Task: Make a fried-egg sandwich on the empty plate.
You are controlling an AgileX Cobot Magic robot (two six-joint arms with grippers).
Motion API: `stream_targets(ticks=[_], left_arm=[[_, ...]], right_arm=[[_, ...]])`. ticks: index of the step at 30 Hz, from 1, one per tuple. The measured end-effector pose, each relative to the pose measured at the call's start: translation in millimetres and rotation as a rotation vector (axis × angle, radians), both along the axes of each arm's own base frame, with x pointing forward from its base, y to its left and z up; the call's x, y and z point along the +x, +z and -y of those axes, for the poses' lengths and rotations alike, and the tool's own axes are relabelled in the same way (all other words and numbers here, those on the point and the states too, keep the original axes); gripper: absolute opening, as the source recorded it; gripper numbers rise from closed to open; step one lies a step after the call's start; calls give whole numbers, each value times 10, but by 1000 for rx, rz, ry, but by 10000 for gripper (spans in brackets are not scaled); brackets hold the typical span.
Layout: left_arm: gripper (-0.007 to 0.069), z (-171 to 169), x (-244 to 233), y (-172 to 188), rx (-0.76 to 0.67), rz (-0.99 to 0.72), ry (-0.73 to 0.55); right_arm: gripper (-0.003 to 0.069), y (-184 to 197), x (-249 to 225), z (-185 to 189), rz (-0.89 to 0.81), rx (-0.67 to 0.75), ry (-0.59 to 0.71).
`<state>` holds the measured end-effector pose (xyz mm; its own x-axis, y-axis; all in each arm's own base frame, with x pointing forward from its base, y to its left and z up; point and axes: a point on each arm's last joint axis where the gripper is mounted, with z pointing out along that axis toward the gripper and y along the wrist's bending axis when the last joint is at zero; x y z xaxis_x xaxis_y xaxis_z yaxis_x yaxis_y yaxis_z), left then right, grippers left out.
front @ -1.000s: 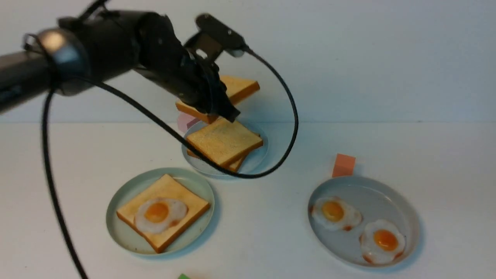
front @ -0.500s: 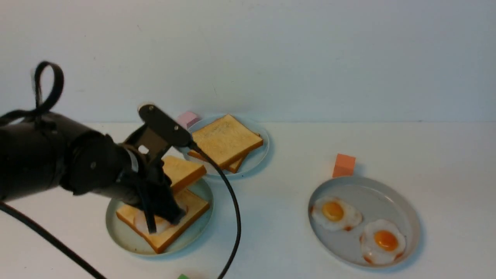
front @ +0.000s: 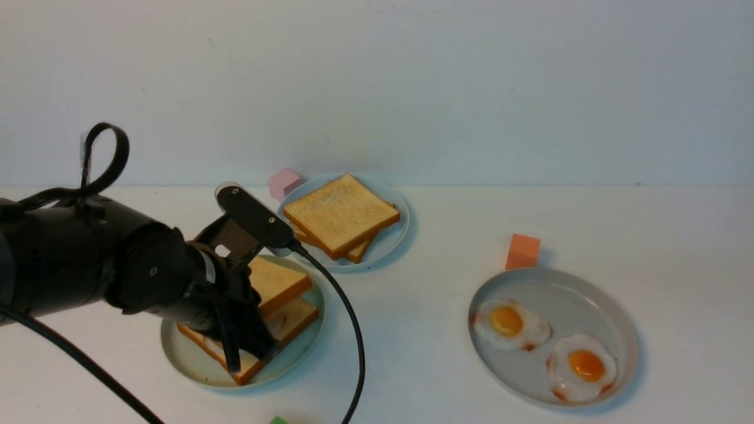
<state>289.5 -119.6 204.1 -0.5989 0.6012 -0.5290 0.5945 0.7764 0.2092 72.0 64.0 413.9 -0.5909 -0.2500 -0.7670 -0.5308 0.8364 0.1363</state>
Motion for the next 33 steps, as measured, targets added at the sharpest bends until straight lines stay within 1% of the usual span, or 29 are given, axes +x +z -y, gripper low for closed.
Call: stream_targets(ticks=[5,8,9,10,11,12,13,14,16,19,22,23,24,27,30,32,33], left_arm=[[24,0,-1,-1,0,-1,0],[80,-2,-4,-3,3,-6,1],[84,-3,-5,-4,3,-7,1],[106,-5,-8,-6,5,-11,1],[145,-9,-15,-11,10,-20,2],[169,-11,-19,-14,13,-25,2],[174,-11,-19,-15,13,-26,2],[213,-12,-22,-17,15,-30,3],[256,-13,-23,-17,15,-31,3],[283,-12,-27,-12,9,-33,7],[292,-12,-53,53,-21,-29,26],[287,-16,-108,189,-75,-11,51],[286,-17,-117,209,-83,-8,55],[212,-60,-361,696,-264,70,112],[84,-191,-783,1197,-420,179,118],[5,-309,-1101,1368,-492,248,110],[-13,-394,-1319,1460,-539,305,100]], right_arm=[[52,0,1,1,1,-1,-1],[52,0,1,1,1,-1,-1],[52,0,1,1,1,-1,-1],[53,0,1,1,1,-1,-1],[55,1,1,0,1,0,0],[56,2,1,0,2,1,0],[57,2,2,-1,3,1,0],[58,2,1,-1,2,2,0],[60,3,1,-2,2,3,1],[62,3,1,-3,3,4,1],[64,4,2,-3,4,5,1],[66,4,2,-3,7,0,6],[66,4,2,-3,9,-1,8],[67,3,-3,-8,9,-4,19],[69,3,-6,-11,7,-1,21],[70,3,-6,-12,7,-1,22],[71,3,-6,-12,7,-1,22]])
